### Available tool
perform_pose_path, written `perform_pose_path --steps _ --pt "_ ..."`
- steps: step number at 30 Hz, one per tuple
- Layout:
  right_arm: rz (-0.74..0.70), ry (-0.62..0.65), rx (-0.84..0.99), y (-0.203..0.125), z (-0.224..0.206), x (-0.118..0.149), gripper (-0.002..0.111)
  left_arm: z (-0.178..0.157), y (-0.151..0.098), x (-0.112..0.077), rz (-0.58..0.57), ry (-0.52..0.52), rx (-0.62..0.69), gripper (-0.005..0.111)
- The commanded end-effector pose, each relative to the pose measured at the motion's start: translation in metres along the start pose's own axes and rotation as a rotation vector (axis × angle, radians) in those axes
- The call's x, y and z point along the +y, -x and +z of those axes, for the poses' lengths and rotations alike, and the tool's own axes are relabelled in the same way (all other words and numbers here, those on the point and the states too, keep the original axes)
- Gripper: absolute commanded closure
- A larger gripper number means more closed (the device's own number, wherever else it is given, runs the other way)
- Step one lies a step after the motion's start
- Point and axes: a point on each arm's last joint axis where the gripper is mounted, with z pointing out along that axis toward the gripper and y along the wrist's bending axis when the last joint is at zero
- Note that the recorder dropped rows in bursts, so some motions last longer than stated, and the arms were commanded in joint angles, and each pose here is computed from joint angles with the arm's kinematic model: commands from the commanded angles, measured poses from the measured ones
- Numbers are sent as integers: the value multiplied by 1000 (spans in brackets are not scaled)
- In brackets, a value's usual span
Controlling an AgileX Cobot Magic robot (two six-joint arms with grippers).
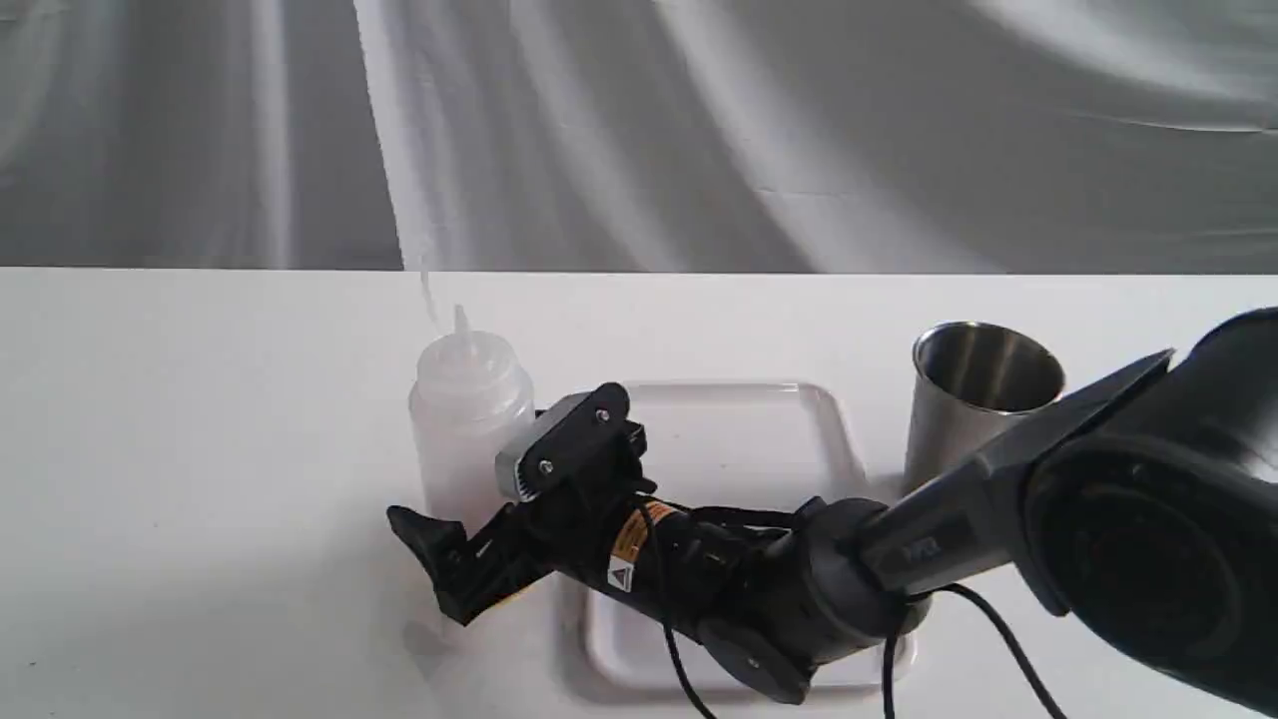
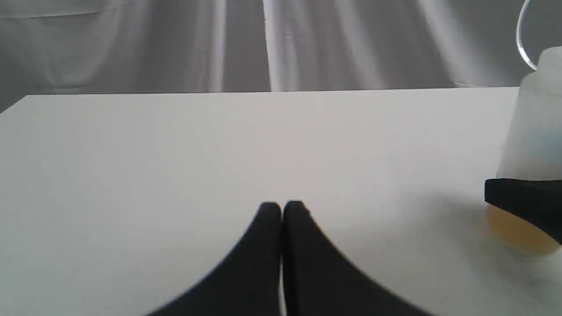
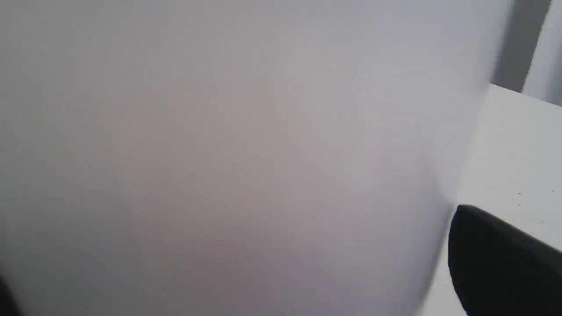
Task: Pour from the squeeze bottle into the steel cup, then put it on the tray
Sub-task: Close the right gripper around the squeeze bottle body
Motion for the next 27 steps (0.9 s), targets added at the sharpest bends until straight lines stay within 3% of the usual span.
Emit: perform_pose_path --steps 1,7,10,20,27 --pt "-7 3 -13 2 1 0 3 0 0 0 0 -8 -8 107" --pt "-7 3 -12 2 1 0 8 0 0 0 -2 -8 -8 107" --pt "-7 3 -12 2 1 0 22 0 0 0 -2 -8 -8 107" --pt "-7 2 -9 2 1 -1 108 0 0 0 0 -8 -8 107" --pt "-30 2 -42 29 -1 -2 108 0 0 0 0 -8 -8 107"
